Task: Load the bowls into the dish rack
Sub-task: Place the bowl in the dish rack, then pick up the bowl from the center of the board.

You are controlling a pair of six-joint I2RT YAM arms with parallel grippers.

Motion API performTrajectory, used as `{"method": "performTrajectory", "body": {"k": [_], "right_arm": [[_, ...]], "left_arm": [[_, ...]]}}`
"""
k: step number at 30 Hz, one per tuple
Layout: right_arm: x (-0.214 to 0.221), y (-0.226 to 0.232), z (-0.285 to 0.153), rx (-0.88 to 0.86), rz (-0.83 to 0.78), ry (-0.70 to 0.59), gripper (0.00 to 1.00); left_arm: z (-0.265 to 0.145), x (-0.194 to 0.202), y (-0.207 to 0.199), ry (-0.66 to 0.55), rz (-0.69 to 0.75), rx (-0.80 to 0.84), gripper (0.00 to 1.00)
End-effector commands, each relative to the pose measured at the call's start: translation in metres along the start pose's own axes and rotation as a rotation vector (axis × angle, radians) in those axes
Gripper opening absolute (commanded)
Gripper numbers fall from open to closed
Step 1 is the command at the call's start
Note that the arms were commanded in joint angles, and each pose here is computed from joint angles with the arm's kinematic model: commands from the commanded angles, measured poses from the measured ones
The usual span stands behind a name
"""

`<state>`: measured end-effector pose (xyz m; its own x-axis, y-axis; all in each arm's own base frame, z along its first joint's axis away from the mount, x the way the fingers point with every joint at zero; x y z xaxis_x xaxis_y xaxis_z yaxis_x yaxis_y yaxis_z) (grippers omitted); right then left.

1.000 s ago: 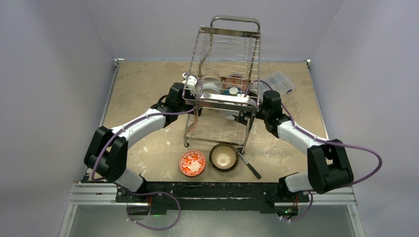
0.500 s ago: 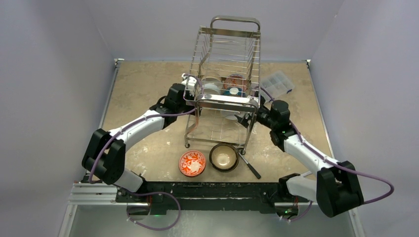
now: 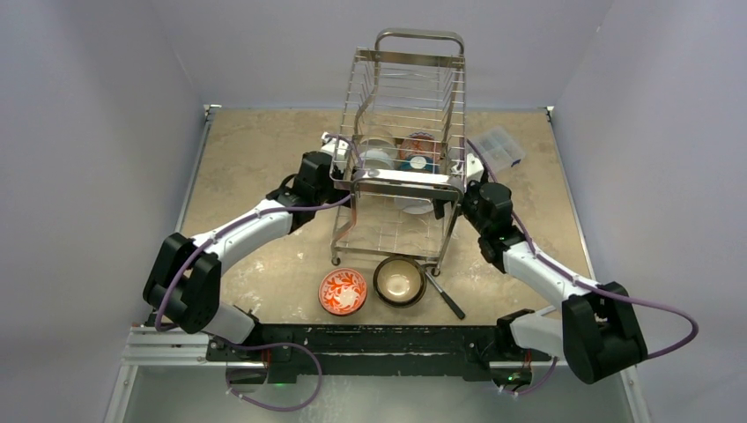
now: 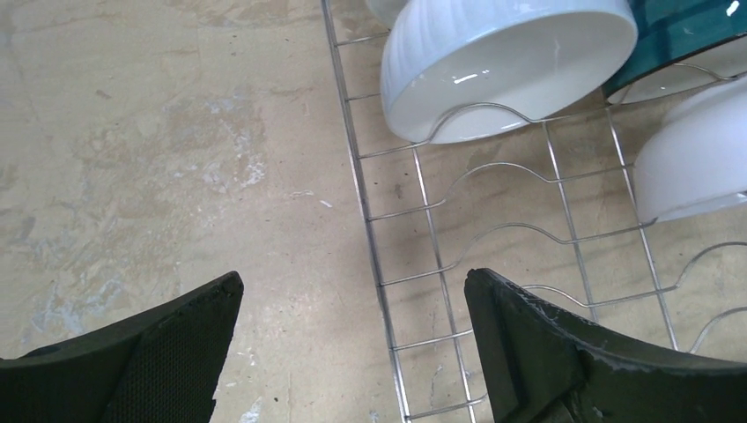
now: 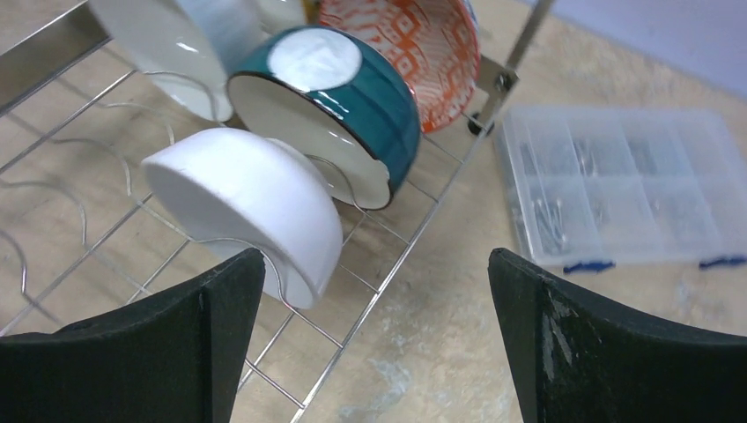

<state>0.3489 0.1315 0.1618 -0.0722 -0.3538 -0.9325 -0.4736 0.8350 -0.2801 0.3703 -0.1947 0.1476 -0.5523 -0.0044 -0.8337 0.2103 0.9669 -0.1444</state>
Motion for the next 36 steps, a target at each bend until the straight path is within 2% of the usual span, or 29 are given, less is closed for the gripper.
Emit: {"method": "performTrajectory", "body": {"k": [1,6,10,16,25,30,34,36], "right_arm": [[-0.01,-0.046,-0.001,0.297,0.303,0.007,0.99],[0.014,-0.054,-0.004,0.435,0.507,0.102,0.99],[0.021,-0.043,0.004,0.379,0.562,0.192,0.99],[0.004,-0.027,0.006,0.259,0.597,0.136,0.99],[0.009,-0.025,0.0,0.24,0.632,0.144,0.98],[0.016,-0.028,-0.007,0.194,0.685,0.142,0.92],[0.03,-0.031,-0.014,0.146,0.745,0.142,0.74],[0.039,-0.031,-0.018,0.143,0.756,0.162,0.73]], "left_arm": [[-0.014,-0.053,0.005,-0.201,-0.077,-0.047,0.96],[-0.009,-0.045,0.013,-0.185,-0.098,-0.097,0.97],[-0.006,-0.04,0.007,-0.162,-0.153,-0.074,0.97],[-0.011,-0.028,-0.013,-0.111,-0.254,0.046,0.95],[-0.02,0.019,-0.025,-0.04,-0.437,0.157,0.9],[-0.028,0.035,-0.026,-0.026,-0.518,0.188,0.88],[-0.031,0.049,-0.029,0.025,-0.548,0.201,0.84],[-0.033,0.057,-0.029,0.052,-0.56,0.199,0.82]]}}
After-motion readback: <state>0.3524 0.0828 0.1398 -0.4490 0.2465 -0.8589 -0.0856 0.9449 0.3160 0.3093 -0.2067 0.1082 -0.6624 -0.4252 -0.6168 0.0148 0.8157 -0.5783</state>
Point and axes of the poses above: each gripper's point midway between its finger pads, its own z axis out along the fingers, its own y axis along the line the jaws close on, x = y × z, the point moved 1 cm from there along -z, back along the fingers, and after that the axes turned 10 degrees about -z, right-handed, at the moved point
